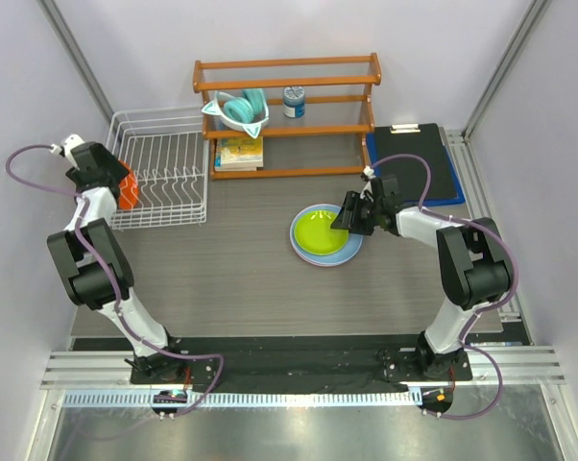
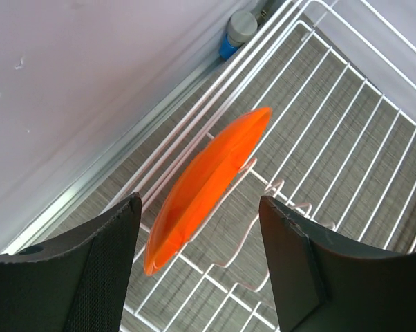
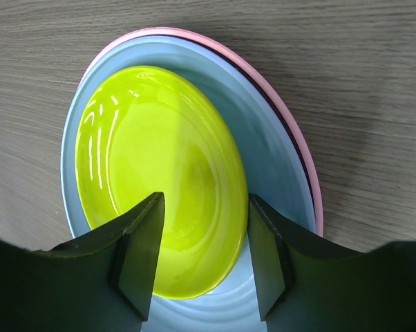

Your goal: Unload the plates from the dish rack

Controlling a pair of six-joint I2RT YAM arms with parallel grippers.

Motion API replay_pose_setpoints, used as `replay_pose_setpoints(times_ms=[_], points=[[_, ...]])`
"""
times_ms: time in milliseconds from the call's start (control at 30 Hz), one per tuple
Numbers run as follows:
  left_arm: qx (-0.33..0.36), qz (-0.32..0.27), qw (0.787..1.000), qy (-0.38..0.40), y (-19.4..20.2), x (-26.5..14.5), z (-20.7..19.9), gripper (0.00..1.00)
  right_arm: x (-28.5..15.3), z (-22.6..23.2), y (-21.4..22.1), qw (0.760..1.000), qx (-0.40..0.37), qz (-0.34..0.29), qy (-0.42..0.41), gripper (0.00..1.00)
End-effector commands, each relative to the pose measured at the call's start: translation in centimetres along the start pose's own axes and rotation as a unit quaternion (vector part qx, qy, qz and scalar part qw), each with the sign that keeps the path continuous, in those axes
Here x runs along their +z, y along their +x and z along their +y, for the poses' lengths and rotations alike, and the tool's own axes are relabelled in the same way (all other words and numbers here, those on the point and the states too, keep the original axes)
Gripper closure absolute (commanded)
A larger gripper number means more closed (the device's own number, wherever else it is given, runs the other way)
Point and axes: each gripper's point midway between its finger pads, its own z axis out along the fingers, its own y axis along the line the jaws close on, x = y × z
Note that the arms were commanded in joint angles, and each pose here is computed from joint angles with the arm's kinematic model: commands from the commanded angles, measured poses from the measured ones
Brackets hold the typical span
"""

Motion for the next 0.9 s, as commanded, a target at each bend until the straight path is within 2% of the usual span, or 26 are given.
replay_pose_setpoints(times_ms=[0,100,333,367,400,467,500,633,733,867], points=[[0.002,-0.022,1.000,-0.016,-1.5,1.0,0.5,0.32,0.1,0.7,-1.4,1.000,-0.007,-0.014,-0.018,0.44],[-0.003,-0.026,0.999,-0.020,-1.1,1.4,0.8,0.36,0.3,0.5,-1.4,1.000,-0.004,-0.012,-0.018,0.44],[-0.004,-0.025,0.999,-0.036,-0.1,1.9,1.5,0.57,0.6,0.5,-1.1,1.000,0.000,-0.006,-0.023,0.44],[-0.004,-0.024,0.999,-0.036,-0.1,1.9,1.5,0.62,0.6,0.5,-1.2,1.000,0.000,-0.006,-0.023,0.44],[-0.003,-0.022,0.999,-0.034,-0.1,2.0,1.4,0.75,0.6,0.4,-1.1,1.000,0.001,-0.005,-0.023,0.44],[-0.003,-0.020,0.999,-0.032,0.1,2.2,1.3,0.76,0.7,0.5,-1.1,1.000,0.002,-0.003,-0.026,0.44],[0.001,-0.018,0.999,-0.037,0.3,2.2,1.5,0.85,0.7,0.5,-1.0,1.000,0.002,-0.002,-0.027,0.44],[0.008,-0.016,0.999,-0.049,0.7,2.0,1.4,0.99,0.8,0.4,-1.2,1.000,0.002,-0.004,-0.027,0.44],[0.025,-0.023,0.997,-0.063,0.6,1.4,1.5,1.00,0.9,0.4,-1.1,1.000,0.004,-0.001,-0.027,0.44],[0.069,-0.063,0.992,-0.090,-1.3,-0.6,0.8,1.00,1.0,0.3,-0.9,1.000,0.007,0.001,-0.027,0.44]])
